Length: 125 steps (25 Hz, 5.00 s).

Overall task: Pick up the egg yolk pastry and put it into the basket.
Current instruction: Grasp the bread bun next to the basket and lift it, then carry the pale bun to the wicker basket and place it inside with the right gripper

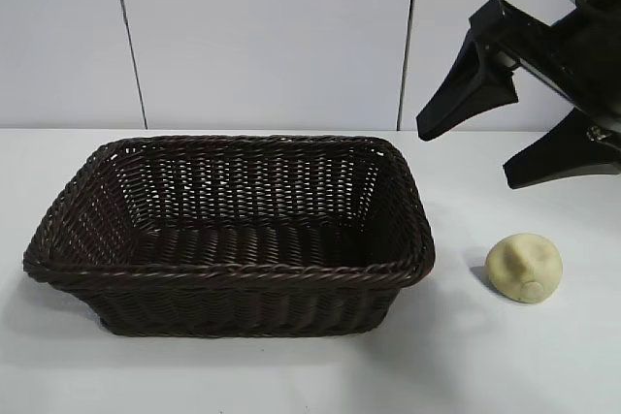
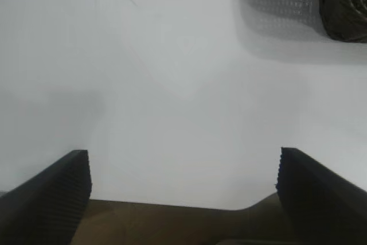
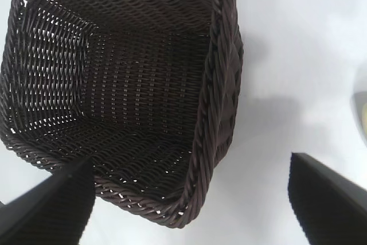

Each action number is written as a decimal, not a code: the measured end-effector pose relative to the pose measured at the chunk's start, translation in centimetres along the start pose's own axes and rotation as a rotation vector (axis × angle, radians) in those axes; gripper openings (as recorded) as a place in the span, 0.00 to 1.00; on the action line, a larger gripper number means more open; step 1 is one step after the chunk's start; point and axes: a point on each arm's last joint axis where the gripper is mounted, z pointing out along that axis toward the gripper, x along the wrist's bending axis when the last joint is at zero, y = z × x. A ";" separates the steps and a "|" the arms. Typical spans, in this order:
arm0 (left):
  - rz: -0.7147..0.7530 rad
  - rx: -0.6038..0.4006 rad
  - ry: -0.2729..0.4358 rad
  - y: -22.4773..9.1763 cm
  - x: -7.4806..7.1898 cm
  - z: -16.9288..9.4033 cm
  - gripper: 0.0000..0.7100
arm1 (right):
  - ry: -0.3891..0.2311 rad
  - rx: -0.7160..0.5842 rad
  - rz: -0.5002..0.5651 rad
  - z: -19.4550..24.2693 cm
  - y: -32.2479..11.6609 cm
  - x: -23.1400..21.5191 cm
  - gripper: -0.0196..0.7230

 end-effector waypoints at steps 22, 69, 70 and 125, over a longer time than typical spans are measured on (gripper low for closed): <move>-0.002 -0.317 0.016 -3.4 -0.2 -3.5 0.89 | -0.138 -0.025 0.075 -3.0 2.2 -4.0 0.91; -0.002 -0.316 0.016 -3.4 -0.2 -3.5 0.89 | -0.197 0.127 0.275 6.0 1.0 -12.7 0.91; -0.002 -0.316 0.016 -3.4 -0.2 -3.5 0.89 | -0.195 0.124 0.273 6.0 1.1 -12.7 0.91; -0.002 -0.316 0.016 -3.4 -0.2 -3.5 0.89 | 0.130 0.111 -0.086 6.2 4.9 8.5 0.06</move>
